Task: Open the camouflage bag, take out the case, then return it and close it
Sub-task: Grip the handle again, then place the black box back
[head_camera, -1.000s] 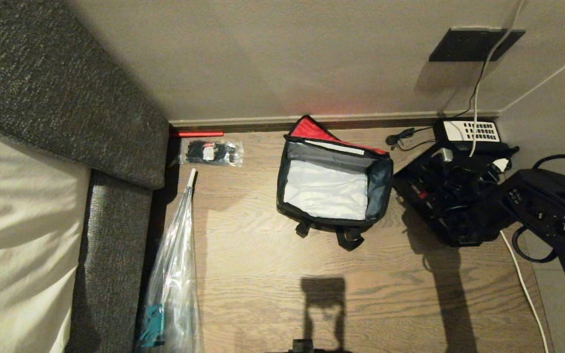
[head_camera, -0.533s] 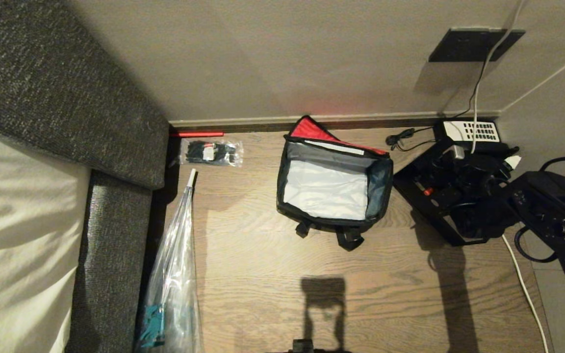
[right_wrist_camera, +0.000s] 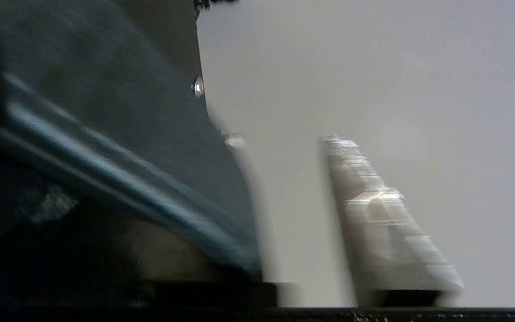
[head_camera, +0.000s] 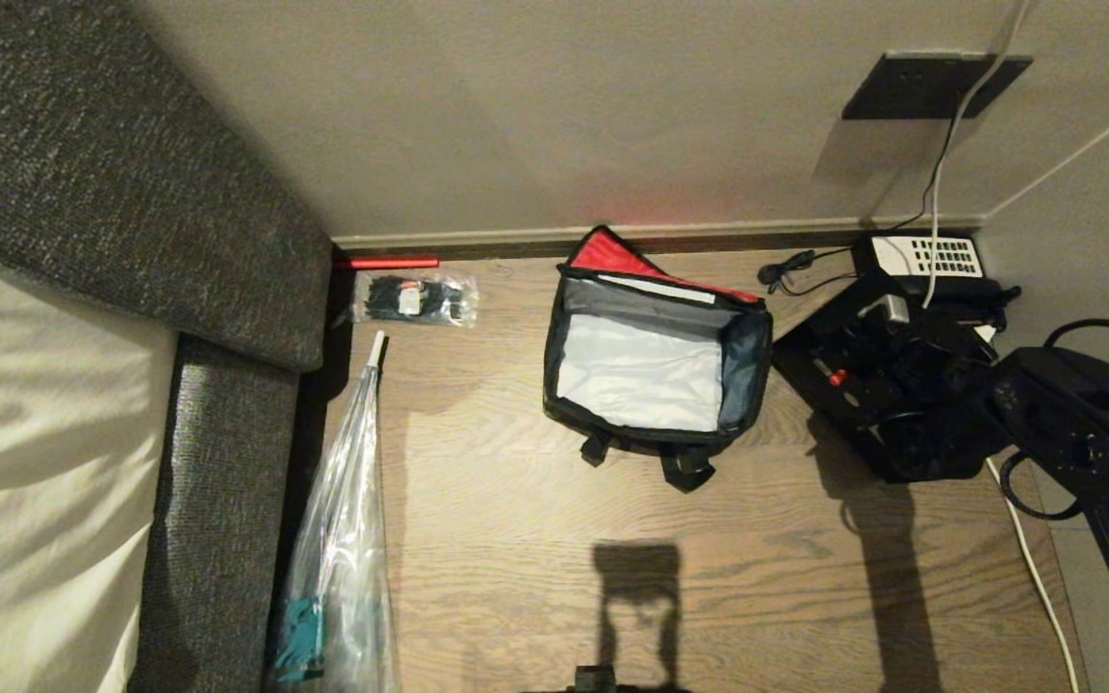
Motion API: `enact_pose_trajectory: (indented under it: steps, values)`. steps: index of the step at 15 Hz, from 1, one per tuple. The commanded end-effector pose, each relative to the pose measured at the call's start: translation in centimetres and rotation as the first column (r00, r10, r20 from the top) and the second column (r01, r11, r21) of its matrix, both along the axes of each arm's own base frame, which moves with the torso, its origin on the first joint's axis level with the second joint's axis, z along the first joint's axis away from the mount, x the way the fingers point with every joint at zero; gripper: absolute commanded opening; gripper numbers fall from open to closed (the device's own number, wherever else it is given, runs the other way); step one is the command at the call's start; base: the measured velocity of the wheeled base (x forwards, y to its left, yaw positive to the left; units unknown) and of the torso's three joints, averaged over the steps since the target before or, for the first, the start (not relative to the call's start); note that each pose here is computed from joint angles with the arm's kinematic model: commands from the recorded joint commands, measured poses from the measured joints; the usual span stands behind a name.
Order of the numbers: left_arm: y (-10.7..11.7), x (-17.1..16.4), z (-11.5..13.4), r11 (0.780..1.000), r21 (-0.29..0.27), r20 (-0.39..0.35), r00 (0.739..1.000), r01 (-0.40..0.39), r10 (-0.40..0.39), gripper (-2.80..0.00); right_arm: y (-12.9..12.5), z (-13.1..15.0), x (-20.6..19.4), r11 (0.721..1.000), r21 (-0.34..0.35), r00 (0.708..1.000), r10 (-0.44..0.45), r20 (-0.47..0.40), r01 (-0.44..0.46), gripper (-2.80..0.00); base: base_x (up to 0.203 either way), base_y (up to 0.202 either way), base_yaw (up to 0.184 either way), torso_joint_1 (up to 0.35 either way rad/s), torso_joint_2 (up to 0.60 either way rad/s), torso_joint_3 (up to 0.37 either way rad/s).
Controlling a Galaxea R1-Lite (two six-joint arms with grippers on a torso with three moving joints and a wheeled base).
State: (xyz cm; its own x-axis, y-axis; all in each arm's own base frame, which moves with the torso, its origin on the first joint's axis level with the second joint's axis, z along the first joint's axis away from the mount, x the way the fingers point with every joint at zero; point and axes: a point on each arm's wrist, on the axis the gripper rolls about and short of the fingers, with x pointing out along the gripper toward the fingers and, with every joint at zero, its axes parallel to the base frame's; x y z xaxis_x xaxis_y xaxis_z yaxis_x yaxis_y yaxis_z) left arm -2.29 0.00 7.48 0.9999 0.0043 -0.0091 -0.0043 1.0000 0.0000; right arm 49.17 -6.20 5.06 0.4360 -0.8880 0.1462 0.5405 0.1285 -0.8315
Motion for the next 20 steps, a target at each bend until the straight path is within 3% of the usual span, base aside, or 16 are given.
enact_pose_trajectory:
  steps: [1, 5, 13, 16, 18, 20]
  values:
    - [0.0, 0.0, 0.0, 1.0, 0.0, 0.001, 1.0, 0.0, 0.0, -2.8, 0.1, 0.4, -0.2, 1.0, -0.007, 1.0, -0.008, 0.014, 0.008, -2.8, 0.0, 0.0, 0.0, 0.0, 0.0, 0.0]
    - [0.0, 0.0, 0.0, 1.0, 0.0, 0.001, 1.0, 0.0, 0.0, -2.8, 0.3, 2.6, -1.0, 1.0, -0.012, 0.999, -0.004, 0.054, 0.005, -2.8, 0.0, 0.0, 0.0, 0.0, 0.0, 0.0]
    - [0.0, 0.0, 0.0, 1.0, 0.0, 0.001, 1.0, 0.0, 0.0, -2.8, 1.1, 10.9, -6.7, 0.998, -0.048, 0.997, 0.039, 0.061, -0.036, -2.8, 0.0, 0.0, 0.0, 0.0, 0.0, 0.0]
    - [0.0, 0.0, 0.0, 1.0, 0.0, 0.001, 1.0, -0.001, 0.001, -2.8, 3.5, 14.0, -9.1, 0.979, -0.095, 0.979, 0.187, 0.084, -0.179, -2.8, 0.0, 0.0, 0.0, 0.0, 0.0, 0.0]
    - [0.0, 0.0, 0.0, 1.0, 0.0, 0.0, 1.0, -0.001, 0.001, -2.8, 4.9, 16.4, -10.5, 0.939, -0.159, 0.939, 0.324, 0.114, -0.305, -2.8, 0.0, 0.0, 0.0, 0.0, 0.0, 0.0]
    - [0.0, 0.0, 0.0, 1.0, 0.0, 0.001, 1.0, -0.001, 0.001, -2.8, 6.3, 18.2, -12.0, 0.905, -0.212, 0.913, 0.396, 0.101, -0.369, -2.8, 0.0, 0.0, 0.0, 0.0, 0.0, 0.0]
